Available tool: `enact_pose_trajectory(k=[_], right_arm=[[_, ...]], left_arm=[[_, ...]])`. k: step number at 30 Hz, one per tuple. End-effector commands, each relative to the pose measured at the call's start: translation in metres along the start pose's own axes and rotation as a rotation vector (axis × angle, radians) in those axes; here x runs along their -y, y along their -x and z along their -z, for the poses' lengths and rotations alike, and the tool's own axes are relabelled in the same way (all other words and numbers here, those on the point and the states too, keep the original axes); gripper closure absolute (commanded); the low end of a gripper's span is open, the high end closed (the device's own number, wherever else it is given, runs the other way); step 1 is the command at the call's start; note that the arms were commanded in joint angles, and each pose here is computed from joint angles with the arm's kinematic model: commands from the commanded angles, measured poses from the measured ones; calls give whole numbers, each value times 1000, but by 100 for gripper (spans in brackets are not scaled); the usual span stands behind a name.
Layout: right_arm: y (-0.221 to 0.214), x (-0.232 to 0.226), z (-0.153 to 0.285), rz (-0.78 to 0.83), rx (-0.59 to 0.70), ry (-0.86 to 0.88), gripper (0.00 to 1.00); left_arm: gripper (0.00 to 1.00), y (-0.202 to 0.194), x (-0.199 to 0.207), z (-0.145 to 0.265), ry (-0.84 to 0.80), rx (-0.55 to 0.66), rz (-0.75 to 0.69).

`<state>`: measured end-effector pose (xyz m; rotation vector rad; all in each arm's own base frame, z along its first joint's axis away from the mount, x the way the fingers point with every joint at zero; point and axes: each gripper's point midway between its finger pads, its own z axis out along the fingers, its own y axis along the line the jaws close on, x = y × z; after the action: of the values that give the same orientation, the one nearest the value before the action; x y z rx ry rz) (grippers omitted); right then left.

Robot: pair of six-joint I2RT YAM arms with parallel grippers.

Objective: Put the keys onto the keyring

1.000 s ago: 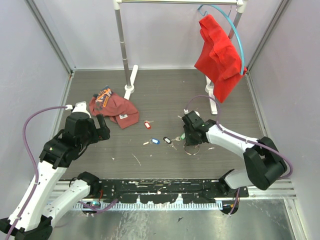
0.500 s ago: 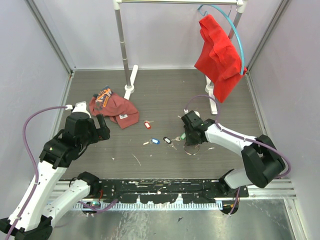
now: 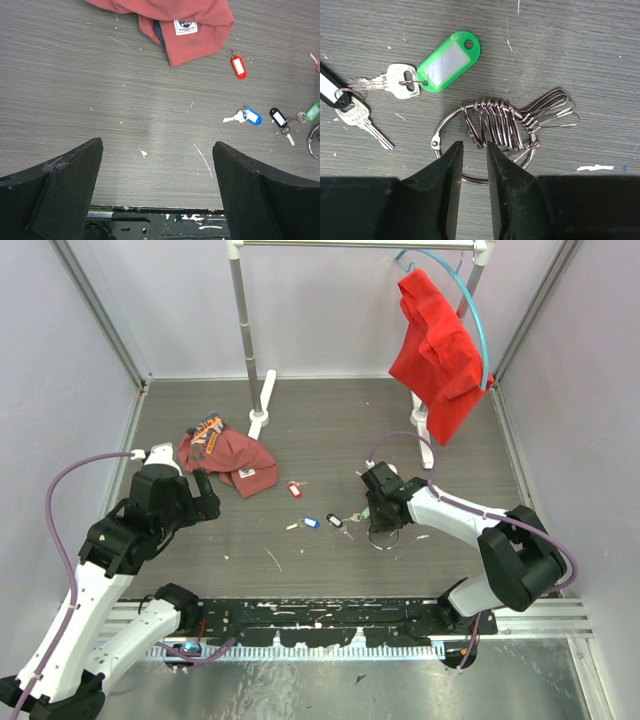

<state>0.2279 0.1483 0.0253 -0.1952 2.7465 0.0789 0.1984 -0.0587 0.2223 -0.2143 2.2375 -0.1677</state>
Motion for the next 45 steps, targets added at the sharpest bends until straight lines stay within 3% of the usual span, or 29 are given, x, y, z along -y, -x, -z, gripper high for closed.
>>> enact_pose_trajectory(k=[1,21,28,34,45], right_arm=[[11,-7,1,1,33,33,68],[9,-7,0,-1,33,36,79],[17,-10,9,-10,75,56,77],[26,-9,18,-24,119,55,68],[11,-18,15,-20,48,109,70]], left_arm=[[2,0,2,-3,-11,4,-9],[2,0,3,-3,-15,7,-9],[2,0,2,-3,-12,5,-9],[2,0,3,-3,-13,4,-9],[2,-1,3,-4,-12,2,-10]])
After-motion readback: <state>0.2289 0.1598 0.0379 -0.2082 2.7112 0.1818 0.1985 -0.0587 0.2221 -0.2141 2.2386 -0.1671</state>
